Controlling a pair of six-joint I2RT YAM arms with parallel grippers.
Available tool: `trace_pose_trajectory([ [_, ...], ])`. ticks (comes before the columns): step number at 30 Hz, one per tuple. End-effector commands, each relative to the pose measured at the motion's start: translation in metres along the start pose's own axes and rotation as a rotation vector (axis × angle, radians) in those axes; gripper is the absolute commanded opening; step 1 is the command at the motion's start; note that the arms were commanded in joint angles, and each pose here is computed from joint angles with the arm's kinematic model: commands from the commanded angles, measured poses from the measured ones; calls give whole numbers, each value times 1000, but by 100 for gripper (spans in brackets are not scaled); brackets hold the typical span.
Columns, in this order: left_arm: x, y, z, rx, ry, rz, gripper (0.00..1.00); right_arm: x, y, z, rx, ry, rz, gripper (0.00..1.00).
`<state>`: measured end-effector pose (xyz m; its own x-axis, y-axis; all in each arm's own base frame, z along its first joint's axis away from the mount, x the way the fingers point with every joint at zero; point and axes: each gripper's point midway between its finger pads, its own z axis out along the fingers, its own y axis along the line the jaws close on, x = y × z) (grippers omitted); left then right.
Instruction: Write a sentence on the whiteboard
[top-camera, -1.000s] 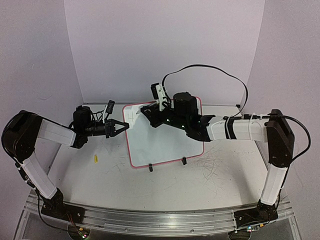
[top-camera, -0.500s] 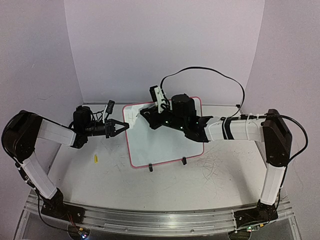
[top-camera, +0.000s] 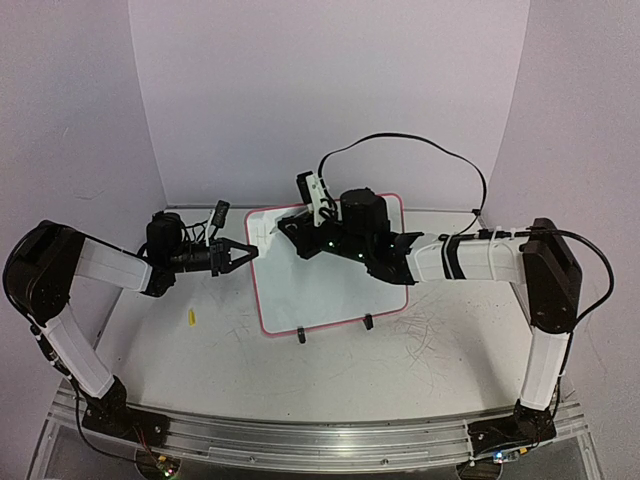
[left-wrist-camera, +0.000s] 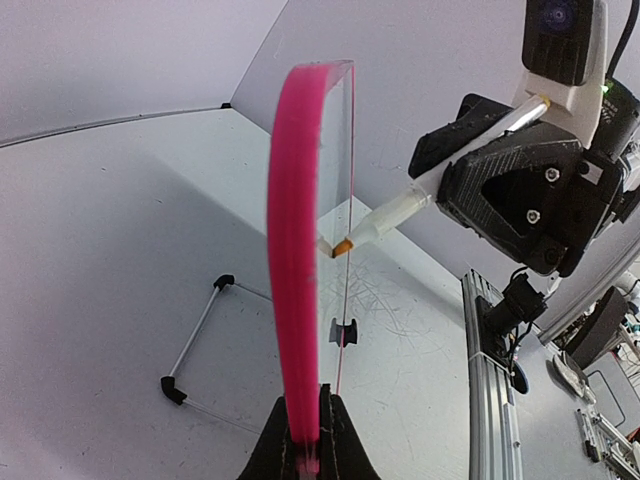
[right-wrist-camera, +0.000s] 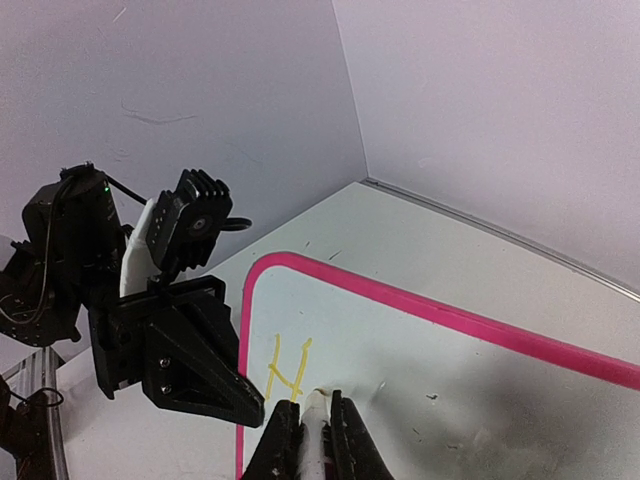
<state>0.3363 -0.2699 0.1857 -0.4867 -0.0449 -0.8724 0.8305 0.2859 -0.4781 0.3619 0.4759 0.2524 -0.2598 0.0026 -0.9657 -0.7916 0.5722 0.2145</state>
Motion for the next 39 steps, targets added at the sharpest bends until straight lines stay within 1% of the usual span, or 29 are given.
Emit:
trace_pose_trajectory([
  [1, -19, 0, 2, -26, -32, 110, 0, -12, 0, 5, 6, -33, -3, 0],
  [12, -19, -1, 2, -24, -32, 111, 0, 2, -3, 0, 15, -2, 8, 0],
  [29, -19, -1, 1, -24, -33, 111, 0, 11, -6, -8, 35, 17, 18, 0],
  [35, -19, -1, 1, -23, -32, 110, 0, 7, -13, -15, 82, 4, 12, 0],
  [39, -19, -2, 1, -22, -33, 111, 0, -3, -16, -18, 103, -32, 10, 0],
])
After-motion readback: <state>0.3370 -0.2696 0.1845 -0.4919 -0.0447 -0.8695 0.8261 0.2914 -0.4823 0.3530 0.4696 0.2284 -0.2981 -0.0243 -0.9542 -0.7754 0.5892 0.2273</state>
